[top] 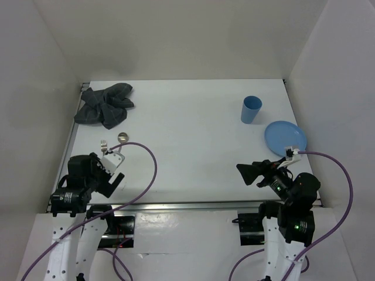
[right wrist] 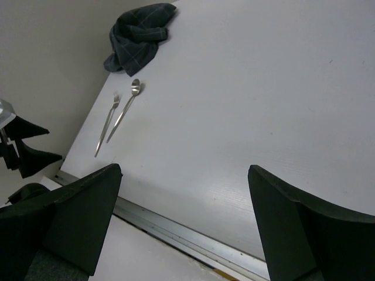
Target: Set the dinner table for one person
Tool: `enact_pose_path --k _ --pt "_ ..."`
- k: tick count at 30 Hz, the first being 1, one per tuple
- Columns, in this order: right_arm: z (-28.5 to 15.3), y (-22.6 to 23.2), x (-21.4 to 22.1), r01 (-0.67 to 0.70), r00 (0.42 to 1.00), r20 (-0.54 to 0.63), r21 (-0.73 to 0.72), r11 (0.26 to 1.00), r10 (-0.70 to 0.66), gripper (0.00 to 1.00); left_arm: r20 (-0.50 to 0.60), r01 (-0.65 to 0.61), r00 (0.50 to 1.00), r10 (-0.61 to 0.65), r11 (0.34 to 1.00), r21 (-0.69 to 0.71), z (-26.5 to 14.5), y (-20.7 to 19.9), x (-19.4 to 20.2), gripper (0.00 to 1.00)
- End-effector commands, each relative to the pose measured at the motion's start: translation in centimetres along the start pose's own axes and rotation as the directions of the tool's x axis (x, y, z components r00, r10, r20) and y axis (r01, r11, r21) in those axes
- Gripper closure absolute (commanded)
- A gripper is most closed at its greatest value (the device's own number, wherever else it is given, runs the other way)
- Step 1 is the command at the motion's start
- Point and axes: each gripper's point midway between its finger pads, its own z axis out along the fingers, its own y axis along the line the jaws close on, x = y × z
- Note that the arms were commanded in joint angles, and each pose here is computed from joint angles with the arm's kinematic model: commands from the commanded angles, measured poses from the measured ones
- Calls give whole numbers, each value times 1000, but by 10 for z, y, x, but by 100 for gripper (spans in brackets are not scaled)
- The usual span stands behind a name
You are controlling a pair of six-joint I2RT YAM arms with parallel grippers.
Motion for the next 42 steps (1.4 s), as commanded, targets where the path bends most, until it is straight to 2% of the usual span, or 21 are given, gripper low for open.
enact_pose_path --k 1,5,6,10,16,18,24,26,27,28,30,31,32,34,35,36,38,40,41,42 --pt "2 -3 -3 17 1000 8 11 1000 -17 3 55 42 998 -37 995 -88 -5 17 -14 1" --pt "5 -1 -14 20 1000 20 5 1000 -20 3 -4 21 1000 -23 971 -240 4 47 -5 1" --pt "8 -1 -18 12 1000 24 2 1000 -12 3 -43 -36 999 25 960 -278 7 59 -4 1" --pt "16 -3 -36 22 999 43 15 1000 -22 3 -33 -49 999 40 932 -360 11 90 -28 1" --pt "18 -5 -48 40 998 50 33 999 -41 3 -21 8 1000 -12 984 -177 18 76 -56 1" --pt "18 -5 -46 34 998 44 36 999 -35 3 -7 30 999 -31 986 -162 19 72 -58 1" --pt "27 -8 -63 51 996 67 37 998 -53 2 39 54 998 -48 981 -188 36 82 -71 1" --pt "30 -6 -72 59 995 76 34 998 -61 2 60 60 997 -46 964 -260 38 107 -89 1" --pt "35 -9 -76 60 995 77 33 998 -62 2 7 55 998 -55 966 -253 57 114 -89 1" --pt "35 -8 -82 69 993 92 38 997 -72 2 29 70 998 -64 955 -289 56 132 -109 1" --pt "41 -12 -88 71 993 94 38 997 -74 2 -11 79 996 -89 932 -354 71 161 -123 1" --pt "43 -15 -90 69 993 97 46 997 -73 2 -98 84 988 -123 939 -333 104 166 -116 1" --pt "45 -14 -94 73 992 101 45 996 -77 2 -60 102 989 -134 922 -374 104 190 -144 1" --pt "53 -17 -98 55 995 86 39 998 -58 2 -109 113 982 -155 942 -317 130 192 -152 1" --pt "56 -20 -99 51 995 82 40 998 -54 2 -180 107 971 -155 961 -254 166 187 -145 1" --pt "63 -28 -101 29 997 63 59 998 -33 2 -141 126 976 -166 958 -256 171 200 -168 1" --pt "69 -31 -108 34 998 58 62 998 -37 2 -192 154 959 -208 952 -263 199 203 -169 1" --pt "80 -40 -118 25 999 43 82 996 -29 2 -242 163 937 -253 927 -338 240 225 -169 1" --pt "84 -39 -119 22 999 33 77 997 -25 2 -244 193 924 -294 910 -367 250 234 -166 1" --pt "87 -40 -128 26 999 42 82 996 -30 2 -211 208 926 -311 891 -403 251 249 -183 1"
